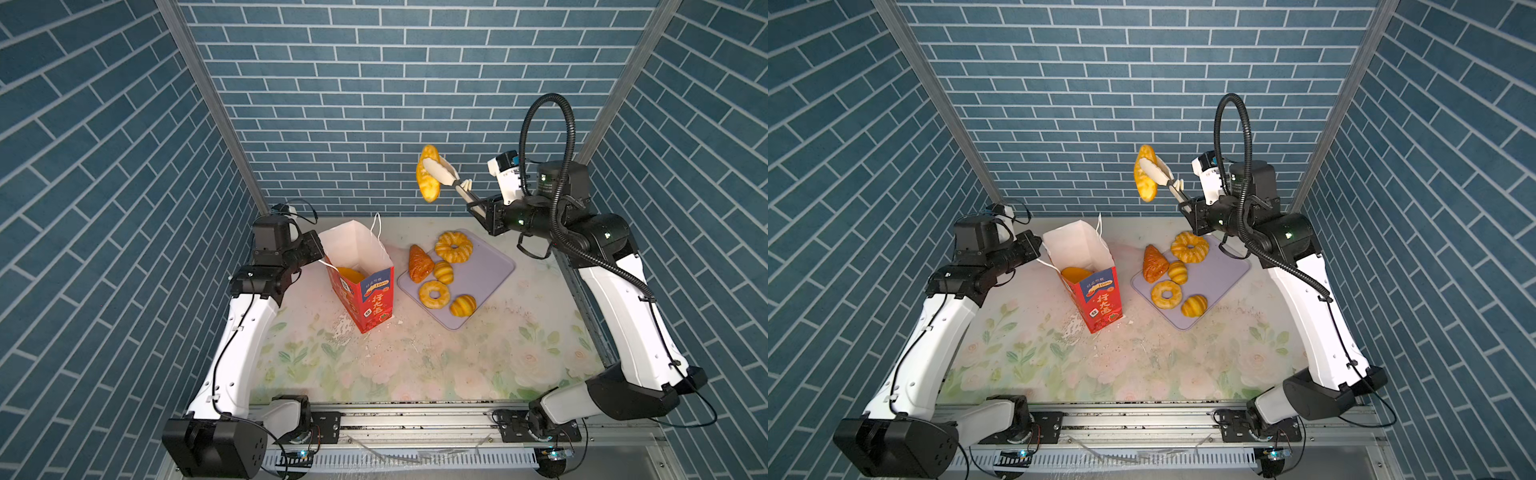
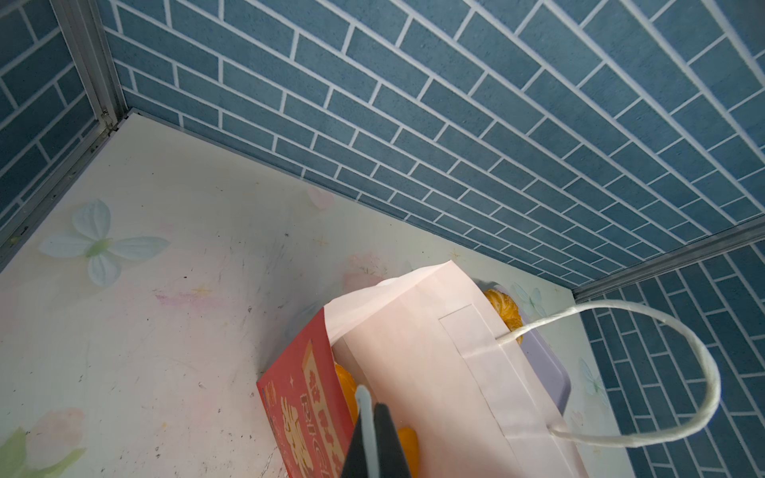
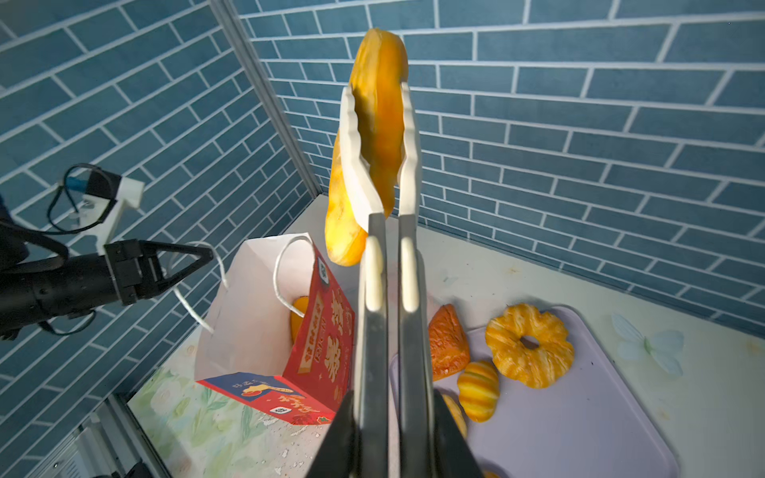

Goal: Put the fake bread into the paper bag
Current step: 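Lift the yellow bun with the tongs and carry it over the bag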

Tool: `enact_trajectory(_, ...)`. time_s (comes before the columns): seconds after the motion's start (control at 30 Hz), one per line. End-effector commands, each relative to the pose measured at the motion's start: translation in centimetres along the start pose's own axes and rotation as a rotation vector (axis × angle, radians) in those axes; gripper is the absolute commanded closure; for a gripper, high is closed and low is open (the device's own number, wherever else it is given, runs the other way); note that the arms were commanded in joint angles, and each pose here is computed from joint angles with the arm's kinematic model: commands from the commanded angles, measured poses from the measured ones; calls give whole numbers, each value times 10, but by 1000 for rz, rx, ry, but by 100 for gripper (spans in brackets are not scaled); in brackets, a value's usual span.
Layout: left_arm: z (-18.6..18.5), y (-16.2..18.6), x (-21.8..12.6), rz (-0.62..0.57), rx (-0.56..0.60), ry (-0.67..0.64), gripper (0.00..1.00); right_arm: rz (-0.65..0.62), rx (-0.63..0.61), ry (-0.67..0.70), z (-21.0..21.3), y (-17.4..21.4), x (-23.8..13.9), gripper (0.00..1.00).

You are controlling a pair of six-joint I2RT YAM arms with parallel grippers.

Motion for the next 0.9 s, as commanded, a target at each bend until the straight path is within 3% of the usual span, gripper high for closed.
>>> enact_trajectory(0.0, -2, -1, -4, -18, 4, 5, 100, -9, -109, -69, 19, -10, 11, 86)
enact_trajectory(0.4, -1, 1, -2, -12, -2, 4, 100, 92, -335, -305, 101, 6, 49, 86)
enact_trajectory(0.7, -2, 0, -2, -12, 7, 4, 100, 301, -384, -307, 108, 54, 81, 85)
enact_trajectory(0.87, -3, -1, -1, -10, 7, 6, 100, 324, -410, -303, 112, 59, 90, 80)
Point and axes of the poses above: each gripper's point midway between its finger pads, its own x axis out along the fingers, its own z axis along the line the jaws close on, y = z × x, the point moved 3 cm from there along -x, back along the fingers, and after that the axes turned 13 degrees about -x, right-handed, at the moved point
